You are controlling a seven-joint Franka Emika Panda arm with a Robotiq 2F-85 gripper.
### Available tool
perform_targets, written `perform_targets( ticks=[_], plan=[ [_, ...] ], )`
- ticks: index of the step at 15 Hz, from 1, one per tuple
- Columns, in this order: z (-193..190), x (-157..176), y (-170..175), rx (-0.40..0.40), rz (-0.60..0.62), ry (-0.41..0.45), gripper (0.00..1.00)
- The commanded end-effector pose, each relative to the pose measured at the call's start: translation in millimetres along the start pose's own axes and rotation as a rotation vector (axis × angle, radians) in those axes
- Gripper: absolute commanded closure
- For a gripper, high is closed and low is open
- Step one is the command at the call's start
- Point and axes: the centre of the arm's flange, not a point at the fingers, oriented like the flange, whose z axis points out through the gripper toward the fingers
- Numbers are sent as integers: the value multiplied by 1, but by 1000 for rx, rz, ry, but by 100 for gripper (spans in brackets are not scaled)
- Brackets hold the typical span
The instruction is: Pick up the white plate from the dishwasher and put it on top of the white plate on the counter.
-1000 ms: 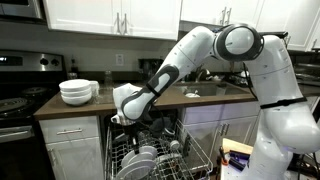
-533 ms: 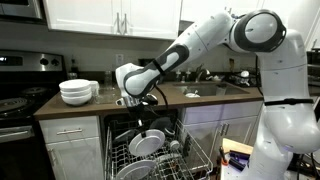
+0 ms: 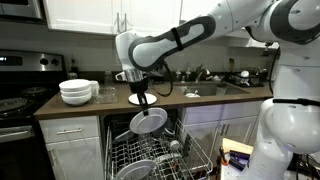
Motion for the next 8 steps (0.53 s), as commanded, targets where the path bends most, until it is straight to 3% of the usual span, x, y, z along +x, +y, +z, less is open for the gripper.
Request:
perform_targets(
  ticks=[1, 4, 8],
  plan=[
    [-34, -16, -11, -183, 55, -15, 99],
    [-32, -15, -5, -308, 78, -30, 99],
    [-17, -13, 3, -418, 98, -18, 99]
  ],
)
